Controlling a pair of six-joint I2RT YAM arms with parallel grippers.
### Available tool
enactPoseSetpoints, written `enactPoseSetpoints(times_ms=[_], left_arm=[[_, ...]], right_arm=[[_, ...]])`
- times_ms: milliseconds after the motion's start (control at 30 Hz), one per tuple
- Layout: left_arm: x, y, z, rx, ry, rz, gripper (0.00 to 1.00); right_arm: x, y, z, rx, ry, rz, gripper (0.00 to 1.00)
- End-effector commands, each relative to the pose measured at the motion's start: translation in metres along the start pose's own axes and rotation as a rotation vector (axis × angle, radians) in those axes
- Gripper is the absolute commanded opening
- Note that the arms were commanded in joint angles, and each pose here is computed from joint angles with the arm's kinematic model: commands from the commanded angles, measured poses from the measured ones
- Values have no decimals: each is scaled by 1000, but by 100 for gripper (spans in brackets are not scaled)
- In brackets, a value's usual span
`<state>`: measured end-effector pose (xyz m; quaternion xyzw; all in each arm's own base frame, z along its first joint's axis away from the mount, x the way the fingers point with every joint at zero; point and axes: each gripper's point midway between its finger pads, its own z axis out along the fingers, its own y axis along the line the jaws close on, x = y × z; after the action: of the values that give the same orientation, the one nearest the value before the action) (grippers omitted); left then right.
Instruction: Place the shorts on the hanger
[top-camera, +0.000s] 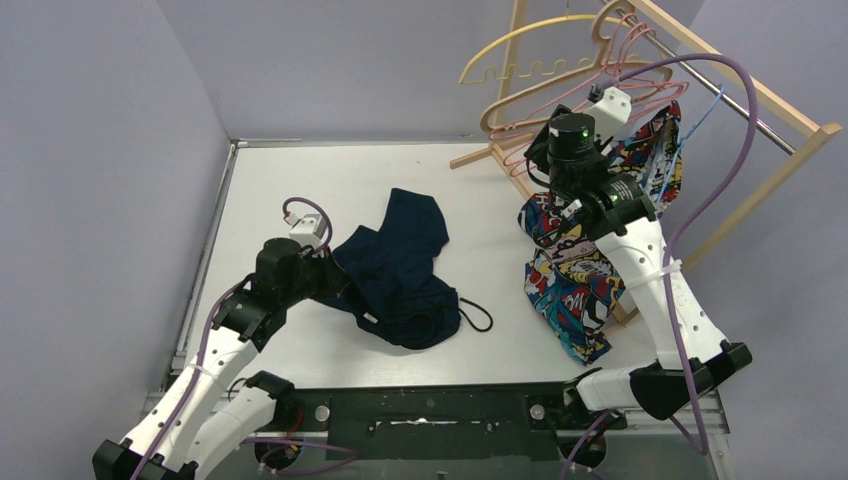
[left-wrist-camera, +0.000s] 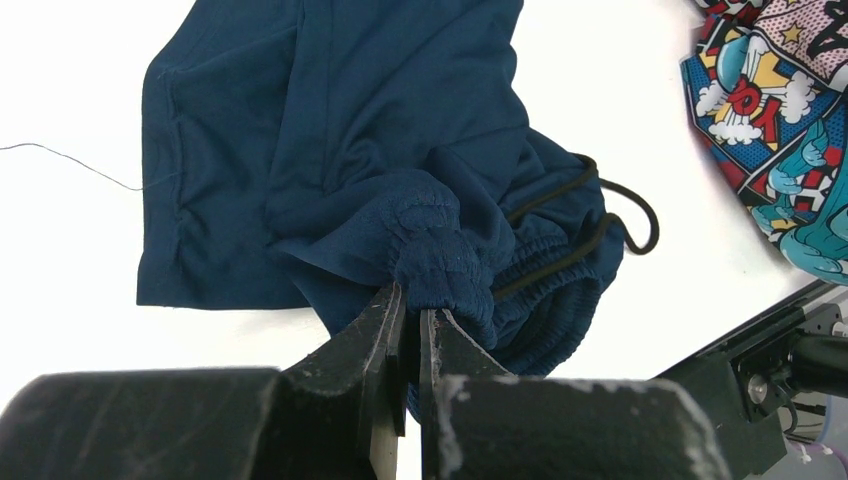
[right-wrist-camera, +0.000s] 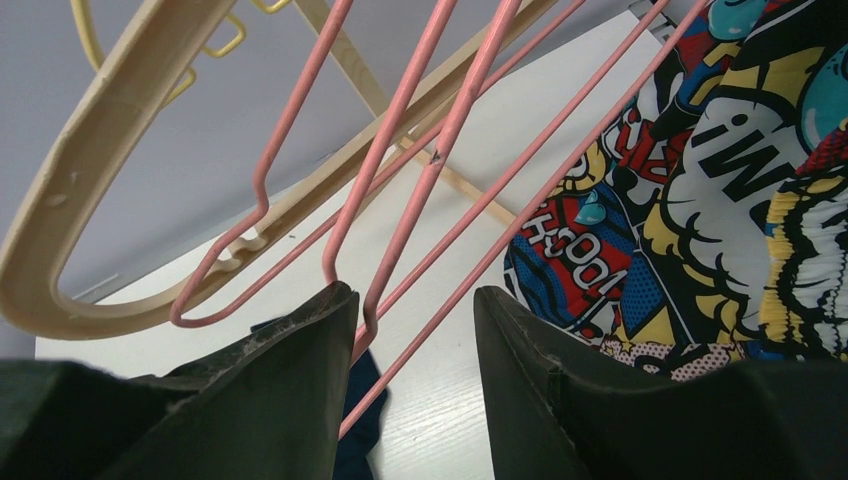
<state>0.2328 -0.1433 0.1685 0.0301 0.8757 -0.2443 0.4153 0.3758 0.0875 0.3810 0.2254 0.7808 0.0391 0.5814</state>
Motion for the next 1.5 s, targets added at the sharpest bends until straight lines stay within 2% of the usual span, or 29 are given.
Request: enactPoseSetpoints(times_ms=[0,467,933,1067,1300,1467], left_arm=[[-22,-9,-5,34,-90,18,0],[-21,-10,-2,44,-81,18,0],[-22,-10,-5,40,-90,18,0],[-20,-10,-3,41,-83,17,0],[-21,-10,-3,42,-82,17,0],[-20,-10,-3,40,-80,16,0]], right_arm=[[-4,14,12,-44,-14,49,47],[-9,-32,22,119,-55,-41,37],[-39,-62,16,304,-153,-155,30],[-44,-68,16,361,-156,-186,25],[-67,-76,4,416,-229,-199,2],[-79,-74,1,395,-283,-212,0]])
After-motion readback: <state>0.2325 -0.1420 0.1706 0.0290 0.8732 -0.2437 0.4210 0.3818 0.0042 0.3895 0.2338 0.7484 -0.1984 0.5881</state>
